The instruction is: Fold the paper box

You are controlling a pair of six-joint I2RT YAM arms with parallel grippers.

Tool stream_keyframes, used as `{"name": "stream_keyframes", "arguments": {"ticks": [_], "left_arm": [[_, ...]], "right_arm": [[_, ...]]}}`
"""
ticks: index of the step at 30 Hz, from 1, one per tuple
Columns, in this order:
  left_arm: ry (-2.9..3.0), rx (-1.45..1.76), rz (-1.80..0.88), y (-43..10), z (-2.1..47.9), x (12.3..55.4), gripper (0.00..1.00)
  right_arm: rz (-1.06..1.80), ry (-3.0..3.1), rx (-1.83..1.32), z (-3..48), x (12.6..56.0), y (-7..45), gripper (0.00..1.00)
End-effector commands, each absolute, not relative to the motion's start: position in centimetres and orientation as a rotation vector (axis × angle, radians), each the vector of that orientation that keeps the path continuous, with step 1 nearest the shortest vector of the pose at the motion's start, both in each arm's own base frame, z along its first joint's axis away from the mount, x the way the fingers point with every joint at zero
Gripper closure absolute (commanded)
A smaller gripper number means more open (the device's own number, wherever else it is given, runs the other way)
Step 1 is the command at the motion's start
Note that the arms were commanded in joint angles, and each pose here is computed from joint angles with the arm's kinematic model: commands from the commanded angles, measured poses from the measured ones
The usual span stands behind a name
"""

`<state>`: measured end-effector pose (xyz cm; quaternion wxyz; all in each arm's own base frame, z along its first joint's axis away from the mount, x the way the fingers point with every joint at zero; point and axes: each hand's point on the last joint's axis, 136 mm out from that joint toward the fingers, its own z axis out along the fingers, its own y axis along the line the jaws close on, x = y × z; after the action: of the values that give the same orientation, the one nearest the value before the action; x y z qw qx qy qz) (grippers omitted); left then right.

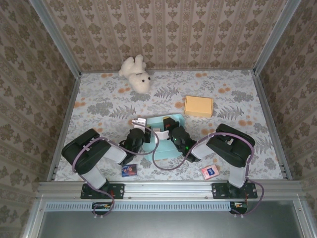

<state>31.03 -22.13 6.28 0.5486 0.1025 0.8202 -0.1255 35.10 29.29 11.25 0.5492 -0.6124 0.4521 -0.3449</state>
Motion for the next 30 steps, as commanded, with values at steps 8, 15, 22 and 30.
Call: {"name": "stream_keyframes", "arguments": {"ticks": [8, 15, 22, 30], "left_arm": [[1.912, 0.004, -0.054, -18.4, 6.5, 32.6, 0.81], [1.975, -0.200, 0.231, -13.0, 5.9, 32.0, 1.00], [1.986, -0.289, 0.399, -10.5, 5.9, 31.6, 1.00], [2.010, -0.252, 0.441, -11.2, 5.3, 32.2, 0.98]], "right_arm": [[-0.753, 1.118, -1.554, 8.3, 34.1, 29.1, 1.00], [-0.761, 1.151, -1.518, 8.9, 34.5, 28.4, 1.00], [-0.763, 1.170, -1.506, 9.0, 34.6, 28.2, 1.00], [-0.754, 1.181, -1.506, 8.8, 34.7, 28.2, 1.00]]}}
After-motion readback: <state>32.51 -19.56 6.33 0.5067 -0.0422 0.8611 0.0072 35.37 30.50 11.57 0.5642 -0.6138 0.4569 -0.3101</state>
